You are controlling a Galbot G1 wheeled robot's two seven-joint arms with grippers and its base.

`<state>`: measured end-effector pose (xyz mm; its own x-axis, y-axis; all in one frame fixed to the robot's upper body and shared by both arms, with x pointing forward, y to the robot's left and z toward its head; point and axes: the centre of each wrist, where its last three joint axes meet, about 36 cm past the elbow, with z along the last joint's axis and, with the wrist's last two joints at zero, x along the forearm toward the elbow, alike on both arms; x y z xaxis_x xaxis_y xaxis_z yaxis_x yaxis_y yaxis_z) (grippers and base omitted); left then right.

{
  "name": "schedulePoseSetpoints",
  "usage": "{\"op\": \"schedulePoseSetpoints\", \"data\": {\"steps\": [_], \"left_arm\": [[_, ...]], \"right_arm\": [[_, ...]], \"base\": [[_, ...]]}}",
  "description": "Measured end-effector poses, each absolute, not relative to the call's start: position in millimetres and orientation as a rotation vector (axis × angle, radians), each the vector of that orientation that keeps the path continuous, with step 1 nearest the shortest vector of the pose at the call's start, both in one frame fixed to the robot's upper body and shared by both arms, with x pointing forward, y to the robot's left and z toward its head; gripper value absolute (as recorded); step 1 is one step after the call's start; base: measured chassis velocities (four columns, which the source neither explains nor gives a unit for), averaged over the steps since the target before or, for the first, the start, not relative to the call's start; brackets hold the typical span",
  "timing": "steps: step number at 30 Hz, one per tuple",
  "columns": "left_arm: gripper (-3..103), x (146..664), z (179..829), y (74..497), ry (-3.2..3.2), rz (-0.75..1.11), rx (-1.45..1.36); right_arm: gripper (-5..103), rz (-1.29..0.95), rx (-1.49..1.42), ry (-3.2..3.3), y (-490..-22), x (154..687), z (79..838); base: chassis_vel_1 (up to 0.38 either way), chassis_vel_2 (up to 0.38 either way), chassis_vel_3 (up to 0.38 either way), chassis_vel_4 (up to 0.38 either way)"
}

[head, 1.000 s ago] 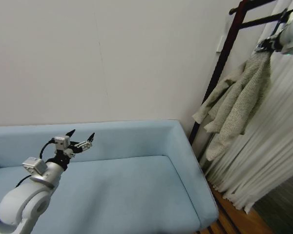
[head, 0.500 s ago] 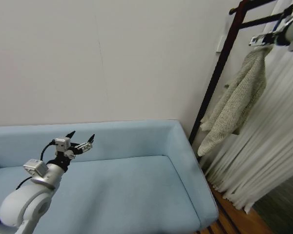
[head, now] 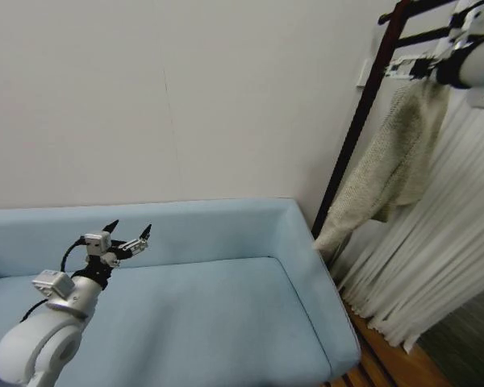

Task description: Pick up the clothes from the sofa and hang them on the clothes hanger.

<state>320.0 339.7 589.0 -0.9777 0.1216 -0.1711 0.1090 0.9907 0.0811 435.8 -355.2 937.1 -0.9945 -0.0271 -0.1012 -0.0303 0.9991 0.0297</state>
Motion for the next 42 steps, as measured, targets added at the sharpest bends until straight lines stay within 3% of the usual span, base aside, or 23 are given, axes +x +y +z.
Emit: {"op": "schedulePoseSetpoints", "data": {"steps": [10, 15, 24, 29, 42], "left_arm": [[100, 299.4, 588.4, 340.6, 2.955, 0.055, 0.127], [100, 289.6, 586.5, 338.8, 2.958, 0.035, 0.088], [100, 274.3, 576.9, 334.5, 2.983, 0.052, 0.054], [100, 271.6, 569.7, 331.2, 2.996, 0.06, 0.052], [100, 247.3, 517.3, 304.5, 3.068, -0.036, -0.073]], "right_arm": [[100, 0.135, -0.485, 2.996, -341.4, 432.1, 896.3], [100, 0.121, -0.686, 2.955, -327.5, 454.3, 844.8], [100, 0.088, -0.697, 2.99, -270.8, 514.3, 762.4], [100, 0.078, -0.686, 3.017, -265.1, 522.2, 700.5], [100, -0.142, -0.485, 3.085, -292.1, 418.8, 526.8]], "base": [[0.0, 0.0, 0.0, 0.0], [0.0, 0.0, 0.0, 0.0], [0.0, 0.0, 0.0, 0.0], [0.0, 0.0, 0.0, 0.0], [0.0, 0.0, 0.0, 0.0]]}}
